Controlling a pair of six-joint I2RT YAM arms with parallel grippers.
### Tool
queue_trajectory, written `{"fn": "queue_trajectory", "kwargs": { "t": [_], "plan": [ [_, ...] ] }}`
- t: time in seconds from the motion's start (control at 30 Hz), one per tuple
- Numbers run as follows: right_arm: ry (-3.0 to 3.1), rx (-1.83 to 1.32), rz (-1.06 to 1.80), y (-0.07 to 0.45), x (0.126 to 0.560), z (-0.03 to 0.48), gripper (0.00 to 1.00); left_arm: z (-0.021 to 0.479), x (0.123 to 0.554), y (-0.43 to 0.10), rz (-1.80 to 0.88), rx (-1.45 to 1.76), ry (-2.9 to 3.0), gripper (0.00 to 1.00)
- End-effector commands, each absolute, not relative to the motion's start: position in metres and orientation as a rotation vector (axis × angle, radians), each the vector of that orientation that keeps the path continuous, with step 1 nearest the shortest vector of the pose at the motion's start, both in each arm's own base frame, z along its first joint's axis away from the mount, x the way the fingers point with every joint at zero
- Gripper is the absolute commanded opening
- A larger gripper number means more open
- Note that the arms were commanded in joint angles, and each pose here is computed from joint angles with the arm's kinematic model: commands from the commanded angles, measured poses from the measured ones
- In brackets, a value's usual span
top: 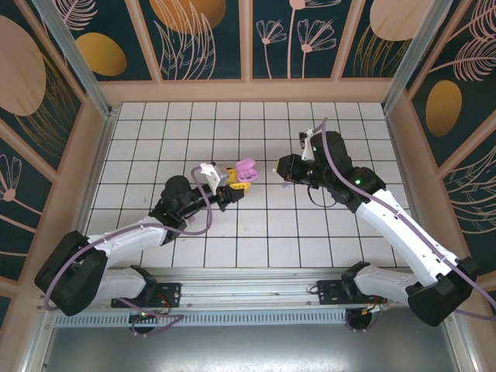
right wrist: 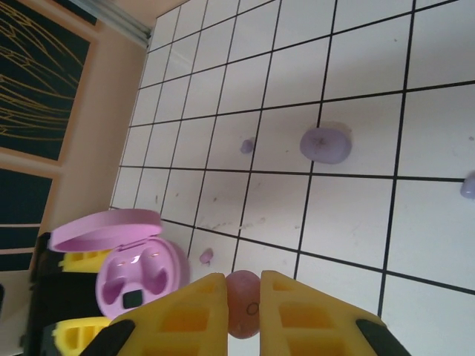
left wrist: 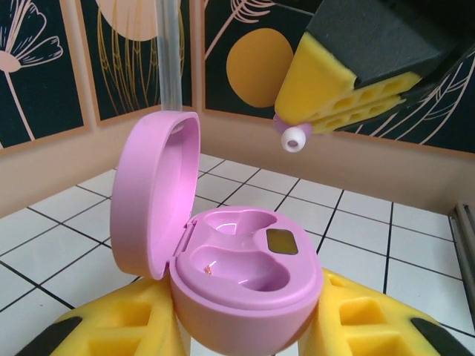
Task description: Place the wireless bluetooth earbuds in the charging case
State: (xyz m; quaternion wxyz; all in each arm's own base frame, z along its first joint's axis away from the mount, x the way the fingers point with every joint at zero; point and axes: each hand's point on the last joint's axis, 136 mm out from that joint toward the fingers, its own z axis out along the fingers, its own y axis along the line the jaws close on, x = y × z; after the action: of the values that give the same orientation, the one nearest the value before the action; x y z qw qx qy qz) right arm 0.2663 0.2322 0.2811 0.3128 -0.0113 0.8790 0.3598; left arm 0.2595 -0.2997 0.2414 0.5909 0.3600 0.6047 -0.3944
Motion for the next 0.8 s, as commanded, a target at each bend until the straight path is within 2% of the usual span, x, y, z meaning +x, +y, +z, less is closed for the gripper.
{"fn": "queue_trajectory", "kwargs": {
  "t": [0.0, 0.33, 0.77],
  "plan": [
    [2.291, -0.117, 1.006, 0.246, 0.259, 0.297, 0.13, 0.264, 0.263, -0.307, -0.883, 0.841, 1.317, 0.10],
    [2.330, -0.276, 0.940, 0.285, 0.252, 0.296, 0.12, 0.258, 0.263, -0.311, -0.862, 0.865, 1.339, 0.10],
    [2.360, -0.315, 0.909, 0.297, 0.252, 0.289, 0.12, 0.256, 0.262, -0.313, -0.866, 0.880, 1.346, 0.10]
  ]
}}
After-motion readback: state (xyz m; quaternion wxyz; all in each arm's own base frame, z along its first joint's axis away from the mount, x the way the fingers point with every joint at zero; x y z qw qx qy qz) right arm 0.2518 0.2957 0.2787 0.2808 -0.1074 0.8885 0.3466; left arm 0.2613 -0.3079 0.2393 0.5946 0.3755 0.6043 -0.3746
